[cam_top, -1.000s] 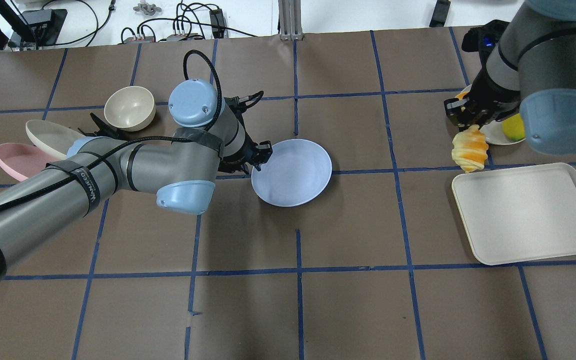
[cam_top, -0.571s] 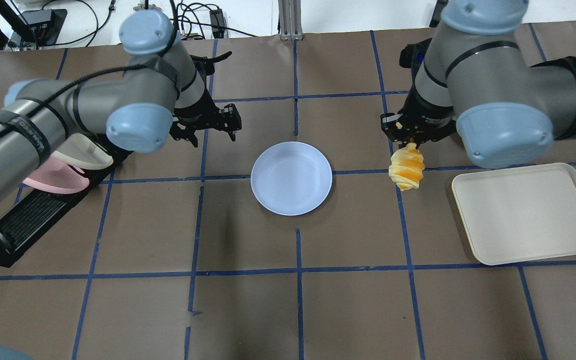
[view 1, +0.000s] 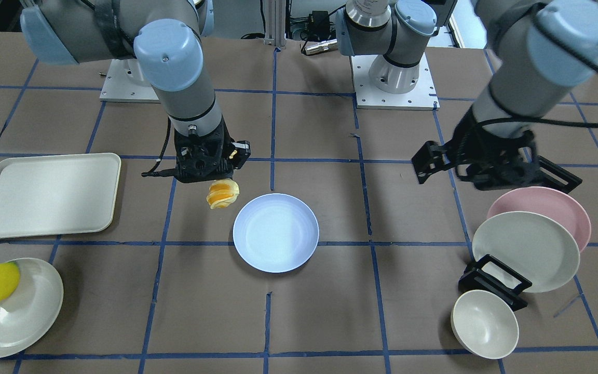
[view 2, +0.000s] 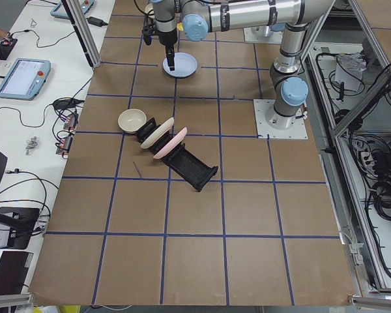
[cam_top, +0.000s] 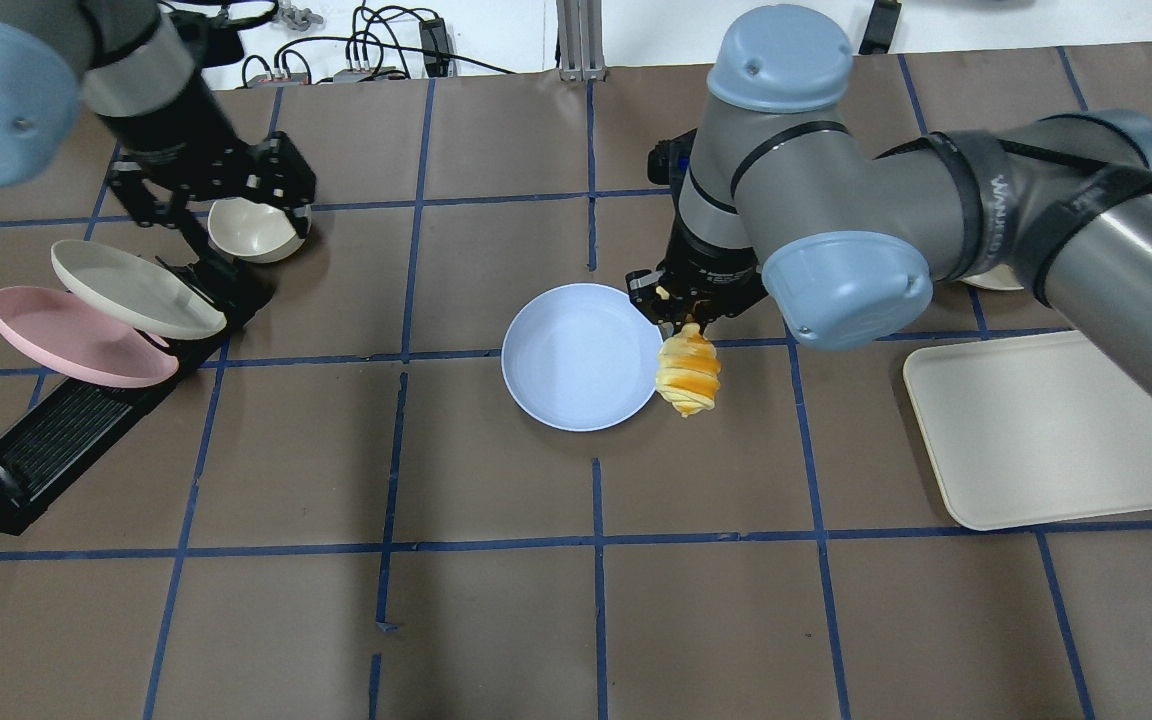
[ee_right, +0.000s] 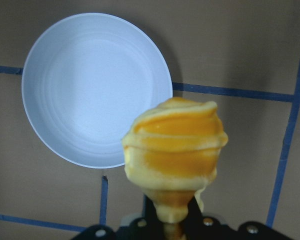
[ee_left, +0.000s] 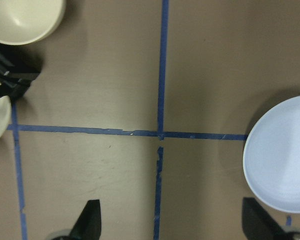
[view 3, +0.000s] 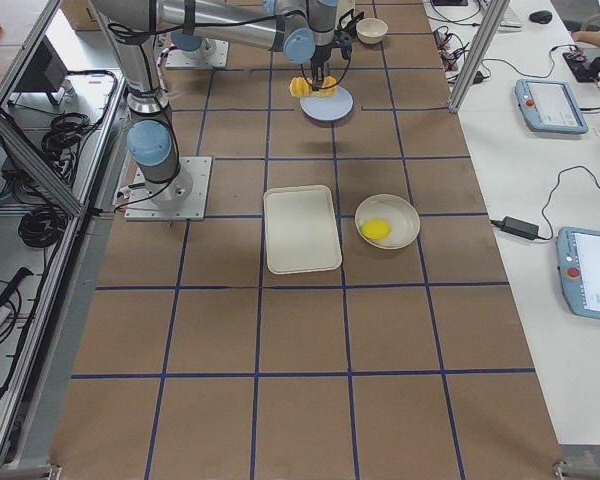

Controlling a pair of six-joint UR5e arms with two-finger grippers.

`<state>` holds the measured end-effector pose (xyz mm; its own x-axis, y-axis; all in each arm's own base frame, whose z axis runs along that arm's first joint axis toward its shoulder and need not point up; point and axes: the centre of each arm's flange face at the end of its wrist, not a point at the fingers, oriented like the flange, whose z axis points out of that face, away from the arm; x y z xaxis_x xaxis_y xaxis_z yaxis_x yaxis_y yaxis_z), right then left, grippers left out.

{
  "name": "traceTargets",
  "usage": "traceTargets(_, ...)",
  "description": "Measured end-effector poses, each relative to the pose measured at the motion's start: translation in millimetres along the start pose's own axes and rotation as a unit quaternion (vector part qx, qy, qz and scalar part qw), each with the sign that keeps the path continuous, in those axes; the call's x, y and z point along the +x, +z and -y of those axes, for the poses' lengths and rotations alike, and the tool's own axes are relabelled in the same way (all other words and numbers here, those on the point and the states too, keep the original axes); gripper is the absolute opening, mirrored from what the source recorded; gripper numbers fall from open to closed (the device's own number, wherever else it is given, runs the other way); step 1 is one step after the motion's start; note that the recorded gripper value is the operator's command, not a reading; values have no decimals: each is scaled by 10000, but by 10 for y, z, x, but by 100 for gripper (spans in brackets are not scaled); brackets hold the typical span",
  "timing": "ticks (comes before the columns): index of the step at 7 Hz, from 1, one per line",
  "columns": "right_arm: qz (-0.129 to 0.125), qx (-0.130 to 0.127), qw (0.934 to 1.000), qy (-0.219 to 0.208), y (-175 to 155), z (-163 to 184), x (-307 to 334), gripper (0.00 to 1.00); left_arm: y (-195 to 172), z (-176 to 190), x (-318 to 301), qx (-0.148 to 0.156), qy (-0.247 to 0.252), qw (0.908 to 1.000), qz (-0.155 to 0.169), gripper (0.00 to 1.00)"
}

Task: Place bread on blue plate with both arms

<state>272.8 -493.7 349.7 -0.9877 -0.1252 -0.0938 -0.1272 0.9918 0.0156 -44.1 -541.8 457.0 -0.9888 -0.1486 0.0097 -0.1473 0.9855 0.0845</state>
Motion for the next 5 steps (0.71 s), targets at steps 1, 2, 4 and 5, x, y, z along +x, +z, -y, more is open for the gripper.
traceTargets(1,-17,45,10000,-55,33,156,-104,28,-204,-172,-367,-106,-282,9995,-45,100)
traceTargets(2,-27,120,9999,104,112,335,-156,28,-310,-296,-508,-102,-417,9991,-69,100)
traceTargets(4,-304,368,9972,572,454,615,-199,28,-349,-375,-402,33,-318,9995,-49,100)
traceTargets(5,-462,476,9956,655,580,643,-323,29,-342,-417,-270,84,-205,9998,-29,100)
